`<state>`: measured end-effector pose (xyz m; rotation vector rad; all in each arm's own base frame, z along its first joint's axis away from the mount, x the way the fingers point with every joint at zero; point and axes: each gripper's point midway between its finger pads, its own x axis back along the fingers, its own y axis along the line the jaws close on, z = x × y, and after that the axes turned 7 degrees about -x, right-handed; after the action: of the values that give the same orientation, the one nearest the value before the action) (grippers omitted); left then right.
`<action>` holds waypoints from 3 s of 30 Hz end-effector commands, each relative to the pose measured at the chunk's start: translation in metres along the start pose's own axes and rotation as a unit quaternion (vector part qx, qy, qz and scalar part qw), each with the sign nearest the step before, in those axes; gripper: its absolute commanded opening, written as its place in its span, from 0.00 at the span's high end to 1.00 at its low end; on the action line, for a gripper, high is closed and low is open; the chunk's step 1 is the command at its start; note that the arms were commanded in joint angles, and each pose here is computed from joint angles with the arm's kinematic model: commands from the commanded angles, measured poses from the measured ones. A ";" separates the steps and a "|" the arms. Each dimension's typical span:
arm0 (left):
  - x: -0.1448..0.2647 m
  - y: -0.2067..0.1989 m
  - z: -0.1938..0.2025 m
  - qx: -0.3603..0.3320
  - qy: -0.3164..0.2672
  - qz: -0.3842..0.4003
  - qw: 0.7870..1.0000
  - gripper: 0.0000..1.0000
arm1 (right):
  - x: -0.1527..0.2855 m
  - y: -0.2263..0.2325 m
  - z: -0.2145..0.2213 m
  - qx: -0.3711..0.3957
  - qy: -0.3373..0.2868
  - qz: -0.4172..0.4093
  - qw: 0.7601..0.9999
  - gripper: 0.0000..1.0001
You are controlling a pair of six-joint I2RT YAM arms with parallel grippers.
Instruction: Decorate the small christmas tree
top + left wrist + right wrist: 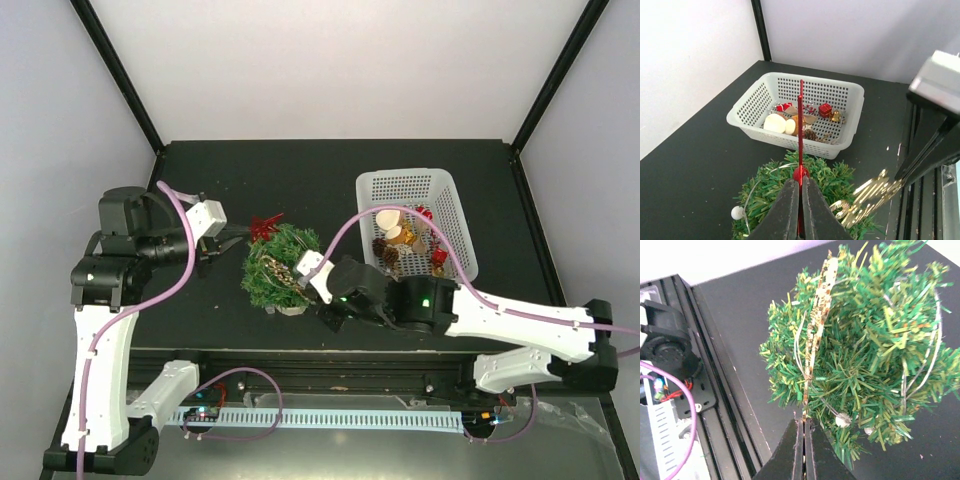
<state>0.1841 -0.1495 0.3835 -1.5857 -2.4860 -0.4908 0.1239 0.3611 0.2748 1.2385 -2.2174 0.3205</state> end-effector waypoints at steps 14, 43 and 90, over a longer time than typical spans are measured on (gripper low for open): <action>-0.007 0.001 -0.012 0.004 -0.008 0.013 1.000 0.99 | 0.097 -0.064 -0.039 -0.124 -0.188 0.087 0.970 0.99; -0.011 0.006 -0.024 -0.001 -0.002 0.010 1.000 0.98 | 0.099 -0.074 -0.016 -0.138 -0.183 0.097 0.969 0.99; -0.030 -0.003 0.029 0.015 0.059 0.025 0.998 0.98 | 0.085 -0.075 -0.003 -0.148 -0.167 0.098 0.970 0.99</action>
<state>0.1944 -0.1662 0.3555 -1.5749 -2.3753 -0.5161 0.1506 0.2651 0.3179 0.9855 -2.5456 -0.1084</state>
